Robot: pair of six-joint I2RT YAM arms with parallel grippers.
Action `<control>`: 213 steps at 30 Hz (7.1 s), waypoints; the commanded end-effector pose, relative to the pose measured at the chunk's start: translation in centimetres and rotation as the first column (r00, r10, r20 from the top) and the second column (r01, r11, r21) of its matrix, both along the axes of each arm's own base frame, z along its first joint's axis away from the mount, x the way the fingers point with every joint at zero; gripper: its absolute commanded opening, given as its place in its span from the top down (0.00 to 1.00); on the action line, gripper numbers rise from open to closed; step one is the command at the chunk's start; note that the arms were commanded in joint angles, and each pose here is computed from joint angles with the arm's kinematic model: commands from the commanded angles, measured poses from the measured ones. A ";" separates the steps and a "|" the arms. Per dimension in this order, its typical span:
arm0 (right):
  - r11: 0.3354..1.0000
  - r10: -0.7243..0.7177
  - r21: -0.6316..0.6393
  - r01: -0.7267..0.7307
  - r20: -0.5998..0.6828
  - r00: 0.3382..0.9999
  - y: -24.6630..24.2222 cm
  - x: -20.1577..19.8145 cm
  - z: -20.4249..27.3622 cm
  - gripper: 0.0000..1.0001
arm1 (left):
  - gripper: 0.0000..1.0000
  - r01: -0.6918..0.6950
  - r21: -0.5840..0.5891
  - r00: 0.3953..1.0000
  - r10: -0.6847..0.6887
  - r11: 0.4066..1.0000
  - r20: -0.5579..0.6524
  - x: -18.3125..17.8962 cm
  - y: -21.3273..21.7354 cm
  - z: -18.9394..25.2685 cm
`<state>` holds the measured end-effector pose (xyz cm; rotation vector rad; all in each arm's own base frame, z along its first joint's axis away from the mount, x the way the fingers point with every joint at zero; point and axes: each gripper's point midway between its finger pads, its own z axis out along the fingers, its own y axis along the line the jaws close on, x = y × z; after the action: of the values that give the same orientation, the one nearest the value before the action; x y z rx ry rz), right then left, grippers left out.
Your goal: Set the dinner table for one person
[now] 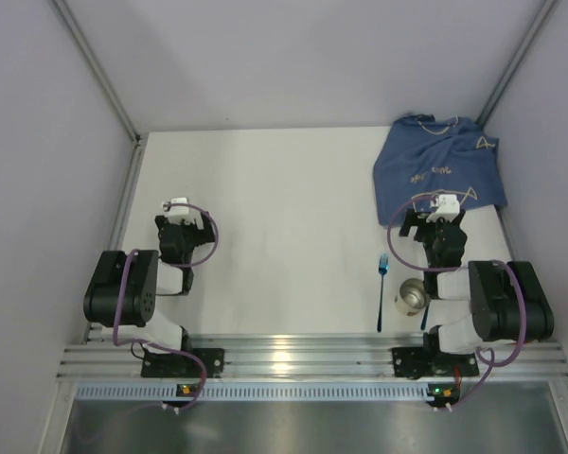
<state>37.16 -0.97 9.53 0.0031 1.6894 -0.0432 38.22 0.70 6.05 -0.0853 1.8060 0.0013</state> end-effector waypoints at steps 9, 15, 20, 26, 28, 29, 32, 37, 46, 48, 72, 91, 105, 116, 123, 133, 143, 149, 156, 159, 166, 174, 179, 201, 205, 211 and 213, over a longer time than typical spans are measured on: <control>1.000 0.023 0.000 -0.023 0.085 0.996 0.5 1.0 2.4 0.00 | 0.02 0.008 0.007 0.997 -0.009 1.000 0.076 1.1 -0.1 2.1; 0.998 0.056 -0.023 -0.053 0.107 0.993 1.0 1.2 3.2 0.00 | 0.01 0.003 0.011 0.997 -0.003 1.000 0.073 1.2 0.0 2.1; 0.946 0.306 -0.104 -0.306 -0.022 0.952 7.8 1.5 8.7 0.00 | 0.02 -0.040 0.009 0.999 0.040 0.999 0.026 0.7 -0.3 4.0; 0.936 0.144 0.312 -0.161 0.079 0.986 9.3 1.8 22.6 0.00 | 0.02 0.004 -0.188 0.995 -0.022 0.982 -0.095 1.3 -3.4 12.4; 0.895 -0.030 0.444 0.046 -0.043 0.999 6.6 2.7 20.5 0.00 | 0.02 -0.036 -0.243 0.998 0.021 0.969 -0.063 1.9 -3.2 15.4; 0.884 0.006 0.465 0.044 -0.106 0.994 6.8 3.0 18.9 0.00 | 0.02 -0.051 -0.297 0.998 0.035 0.953 -0.056 1.9 -3.4 16.1; 0.863 0.016 0.469 0.185 -0.393 0.920 5.7 3.3 13.0 0.00 | 0.02 -0.021 -0.413 0.999 0.004 0.910 -0.044 2.0 -4.9 18.0; 0.780 -0.246 0.344 0.523 -0.599 0.762 -2.4 2.7 8.6 0.00 | 0.01 0.070 -0.543 0.962 -0.201 0.837 -0.186 -1.4 -11.1 15.1; 0.663 -0.327 0.185 0.725 -0.800 0.503 -7.1 2.7 2.1 0.00 | 0.01 0.164 -0.472 0.896 -0.331 0.866 -0.296 -5.6 -14.6 12.5; 0.670 -0.328 0.157 0.725 -0.814 0.480 -7.5 3.4 0.8 0.00 | 0.02 0.173 -0.465 0.901 -0.330 0.868 -0.281 -5.9 -14.4 12.9; 0.719 -0.248 0.066 0.691 -0.905 0.345 -6.8 7.4 -7.6 0.80 | 0.02 0.176 -0.440 0.866 -0.351 0.881 -0.357 -4.9 -14.9 10.8; 0.333 0.776 0.943 -0.004 -0.272 0.569 40.4 13.3 13.4 0.01 | 0.01 0.221 -0.330 0.887 -0.329 0.918 -0.323 -5.6 -13.3 13.5; 0.472 0.690 0.881 0.012 -0.378 0.618 31.1 8.4 9.4 0.00 | 0.02 0.144 -0.295 0.864 -0.266 0.944 -0.428 -7.4 -11.8 9.0; 0.844 0.277 0.460 0.276 -0.815 0.509 19.7 2.7 -1.3 0.00 | 0.02 0.099 -0.316 0.783 -0.270 0.944 -0.561 -6.4 -12.8 5.6; 0.909 0.108 0.252 0.331 -0.912 0.397 16.6 1.5 -6.5 0.00 | 0.02 0.074 -0.292 0.810 -0.228 0.954 -0.540 -6.9 -11.8 6.9; 0.916 0.080 0.228 0.331 -0.910 0.406 15.1 7.3 -7.7 0.00 | 0.02 0.026 -0.277 0.796 -0.187 0.961 -0.575 -7.2 -11.3 6.2; 0.915 0.120 0.295 0.277 -0.852 0.510 13.8 15.4 -6.1 0.00 | 0.02 -0.038 -0.280 0.774 -0.148 0.959 -0.615 -5.9 -11.5 5.6; 0.890 0.246 0.417 0.183 -0.779 0.577 14.5 17.5 -3.4 0.00 | 0.02 -0.035 -0.316 0.763 -0.179 0.948 -0.621 -4.7 -12.6 6.0; 0.909 0.154 0.376 0.181 -0.705 0.693 12.5 17.1 4.4 0.00 | 0.02 -0.035 -0.329 0.760 -0.188 0.944 -0.622 -4.5 -13.0 6.0; 0.921 0.022 0.283 0.267 -0.722 0.691 9.7 14.1 6.1 0.00 | 0.01 -0.055 -0.307 0.784 -0.149 0.950 -0.603 -4.7 -12.1 6.4; 0.945 -0.065 0.134 0.297 -0.815 0.576 8.4 2.2 4.4 0.00 | 0.02 -0.112 -0.236 0.807 -0.050 0.965 -0.588 -6.4 -9.9 6.6; 0.965 -0.003 0.118 0.236 -0.889 0.459 12.6 -8.2 -1.9 0.20 | 0.02 -0.261 -0.040 0.821 0.200 0.965 -0.535 -8.8 -4.4 5.6; 0.959 -0.040 0.072 0.273 -0.923 0.382 12.7 -10.4 -5.8 0.40 | 0.07 -0.199 -0.123 0.761 0.074 0.972 -0.645 -10.5 -6.9 3.8; 0.945 -0.192 -0.078 0.318 -0.919 0.345 9.8 -12.3 -11.2 0.93 | 0.07 -0.057 -0.165 0.826 -0.046 0.985 -0.561 -11.7 -7.6 6.6; 0.946 -0.231 -0.123 0.301 -0.906 0.354 8.7 -12.8 -10.3 1.00 | 0.06 0.019 -0.214 0.814 -0.139 0.977 -0.565 -11.4 -9.2 6.4; 0.940 -0.247 -0.106 0.326 -0.868 0.430 8.7 -12.2 -5.3 1.00 | 0.15 0.239 -0.376 0.786 -0.406 0.895 -0.466 -11.1 -14.5 9.3; 0.952 -0.192 -0.039 0.303 -0.847 0.495 10.4 -11.0 -2.4 1.00 | 0.09 0.348 -0.446 0.743 -0.533 0.825 -0.404 -11.2 -17.6 10.6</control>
<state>25.09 8.67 2.66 0.4122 2.7874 -0.2181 25.94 -11.70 12.44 -0.0671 2.4541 -0.4200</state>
